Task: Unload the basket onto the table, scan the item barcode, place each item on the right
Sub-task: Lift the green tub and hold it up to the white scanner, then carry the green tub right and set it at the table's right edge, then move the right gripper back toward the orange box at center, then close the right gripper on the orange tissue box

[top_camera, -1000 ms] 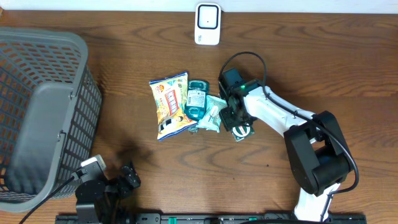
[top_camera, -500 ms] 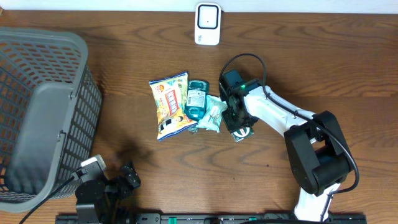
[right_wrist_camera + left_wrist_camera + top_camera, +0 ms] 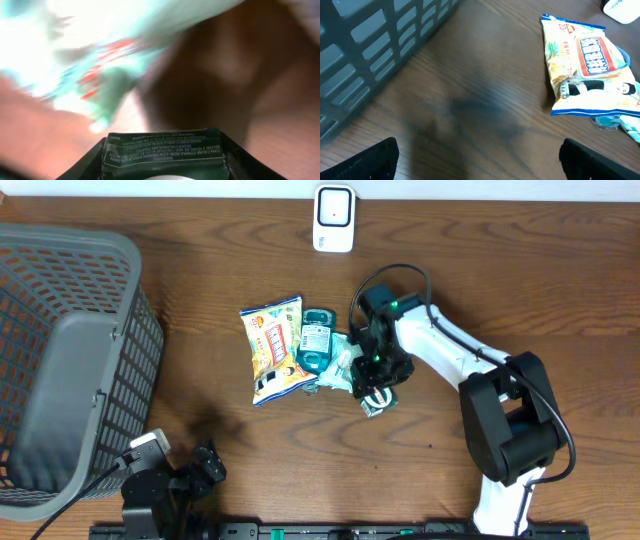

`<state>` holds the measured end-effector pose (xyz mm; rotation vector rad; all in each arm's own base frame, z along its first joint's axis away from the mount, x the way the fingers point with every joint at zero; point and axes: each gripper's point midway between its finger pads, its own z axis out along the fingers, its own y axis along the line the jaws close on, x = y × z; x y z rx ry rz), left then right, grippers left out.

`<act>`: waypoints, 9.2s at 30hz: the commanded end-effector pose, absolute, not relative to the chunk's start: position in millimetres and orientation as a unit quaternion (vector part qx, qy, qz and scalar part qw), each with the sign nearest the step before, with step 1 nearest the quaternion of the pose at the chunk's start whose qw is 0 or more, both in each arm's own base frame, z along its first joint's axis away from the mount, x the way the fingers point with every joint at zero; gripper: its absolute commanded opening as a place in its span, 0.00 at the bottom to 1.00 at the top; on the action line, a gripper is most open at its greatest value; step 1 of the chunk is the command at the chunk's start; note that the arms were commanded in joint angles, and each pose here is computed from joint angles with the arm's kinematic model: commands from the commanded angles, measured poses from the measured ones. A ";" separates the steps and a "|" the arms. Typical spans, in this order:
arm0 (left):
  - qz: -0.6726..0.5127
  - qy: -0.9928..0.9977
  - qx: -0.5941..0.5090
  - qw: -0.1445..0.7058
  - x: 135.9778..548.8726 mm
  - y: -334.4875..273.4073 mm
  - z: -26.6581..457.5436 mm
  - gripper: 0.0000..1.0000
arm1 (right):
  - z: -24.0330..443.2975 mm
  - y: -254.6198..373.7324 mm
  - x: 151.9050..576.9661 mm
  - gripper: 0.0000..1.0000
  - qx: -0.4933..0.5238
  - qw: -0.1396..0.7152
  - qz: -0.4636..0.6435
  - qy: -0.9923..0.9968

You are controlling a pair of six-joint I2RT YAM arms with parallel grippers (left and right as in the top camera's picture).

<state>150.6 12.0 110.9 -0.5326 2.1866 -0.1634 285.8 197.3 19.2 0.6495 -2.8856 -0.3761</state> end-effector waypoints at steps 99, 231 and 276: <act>-0.070 0.876 -0.214 0.426 148.8 10.6 112.2 0.98 | 185.1 290.0 652.3 0.38 0.375 -0.568 0.300 -0.669; -0.070 0.876 -0.214 0.426 148.8 10.7 112.2 0.98 | 26.9 150.1 379.1 0.02 0.106 -0.137 0.132 -0.976; -0.070 0.876 -0.214 0.426 148.8 10.6 112.2 0.98 | 2.9 50.9 347.2 0.05 -0.264 -0.163 0.107 -0.945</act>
